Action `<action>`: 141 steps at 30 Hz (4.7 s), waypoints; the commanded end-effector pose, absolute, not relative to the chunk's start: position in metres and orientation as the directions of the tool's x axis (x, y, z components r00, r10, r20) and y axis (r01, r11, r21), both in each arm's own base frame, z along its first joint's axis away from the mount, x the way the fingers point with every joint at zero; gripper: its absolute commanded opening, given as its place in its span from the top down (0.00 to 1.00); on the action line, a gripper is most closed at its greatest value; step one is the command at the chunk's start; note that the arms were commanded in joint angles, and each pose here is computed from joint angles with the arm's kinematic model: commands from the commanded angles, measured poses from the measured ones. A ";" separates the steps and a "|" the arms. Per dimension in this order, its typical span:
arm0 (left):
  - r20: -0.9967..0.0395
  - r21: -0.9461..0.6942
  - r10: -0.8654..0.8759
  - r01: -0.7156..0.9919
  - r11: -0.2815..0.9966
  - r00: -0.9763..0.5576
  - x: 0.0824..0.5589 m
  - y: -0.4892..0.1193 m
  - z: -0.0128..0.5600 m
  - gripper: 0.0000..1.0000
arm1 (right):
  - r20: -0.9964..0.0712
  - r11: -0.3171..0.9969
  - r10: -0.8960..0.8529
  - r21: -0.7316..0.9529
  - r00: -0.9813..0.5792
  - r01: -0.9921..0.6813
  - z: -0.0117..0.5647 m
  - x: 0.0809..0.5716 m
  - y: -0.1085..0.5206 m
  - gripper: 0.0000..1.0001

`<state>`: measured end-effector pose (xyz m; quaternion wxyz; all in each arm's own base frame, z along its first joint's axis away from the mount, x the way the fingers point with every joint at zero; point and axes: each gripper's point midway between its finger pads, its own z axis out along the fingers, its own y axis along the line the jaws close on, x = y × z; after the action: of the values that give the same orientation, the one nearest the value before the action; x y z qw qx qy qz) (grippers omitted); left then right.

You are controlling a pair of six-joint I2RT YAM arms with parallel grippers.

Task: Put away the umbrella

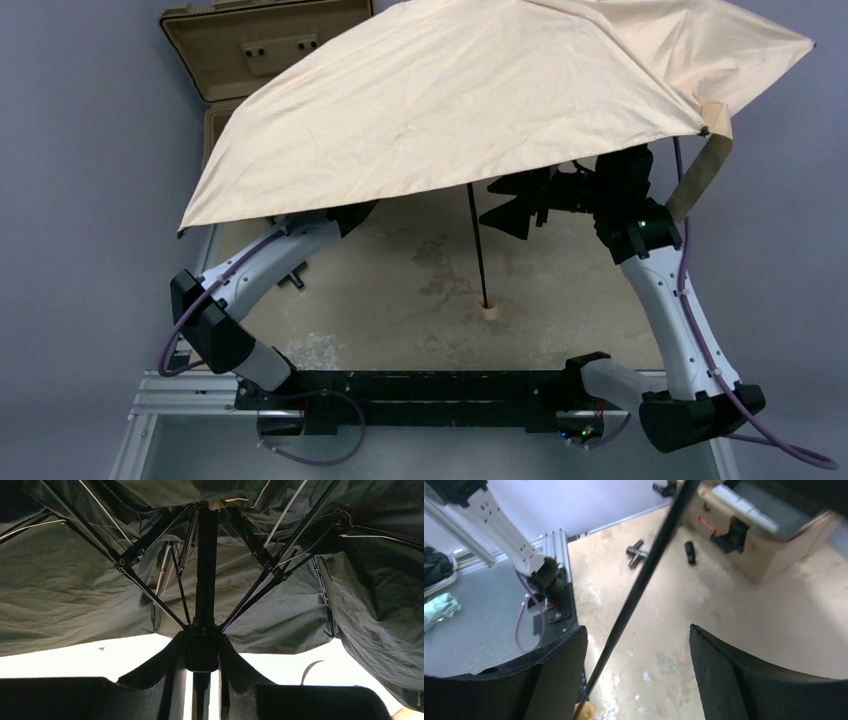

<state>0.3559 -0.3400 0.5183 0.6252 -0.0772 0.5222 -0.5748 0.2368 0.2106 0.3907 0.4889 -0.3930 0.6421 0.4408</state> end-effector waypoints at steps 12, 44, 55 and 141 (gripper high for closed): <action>-0.420 -0.561 -0.907 0.782 0.272 0.015 0.333 -0.293 0.673 1.00 | -0.960 0.199 0.029 0.279 -0.279 -0.940 0.349 0.196 0.214 0.69; -0.582 -0.763 -0.392 0.645 -0.038 -0.712 0.238 -0.445 0.418 1.00 | -0.979 0.305 0.155 0.176 -0.134 -0.936 0.465 0.279 0.212 1.00; -0.676 -0.721 -0.285 0.689 0.067 -0.680 0.209 -0.412 0.394 0.41 | -0.993 0.527 0.058 0.120 -0.105 -0.842 0.452 0.305 0.177 1.00; -0.913 -0.190 0.187 0.784 0.591 -0.363 0.134 -0.233 0.243 0.11 | -0.620 0.168 -0.765 0.071 -0.175 -0.983 0.060 0.293 0.130 0.84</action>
<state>0.1237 -0.2244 0.2233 0.4402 0.3377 0.7723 -0.3094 0.2871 0.1006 0.0224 0.1422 -0.5533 0.7968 0.1971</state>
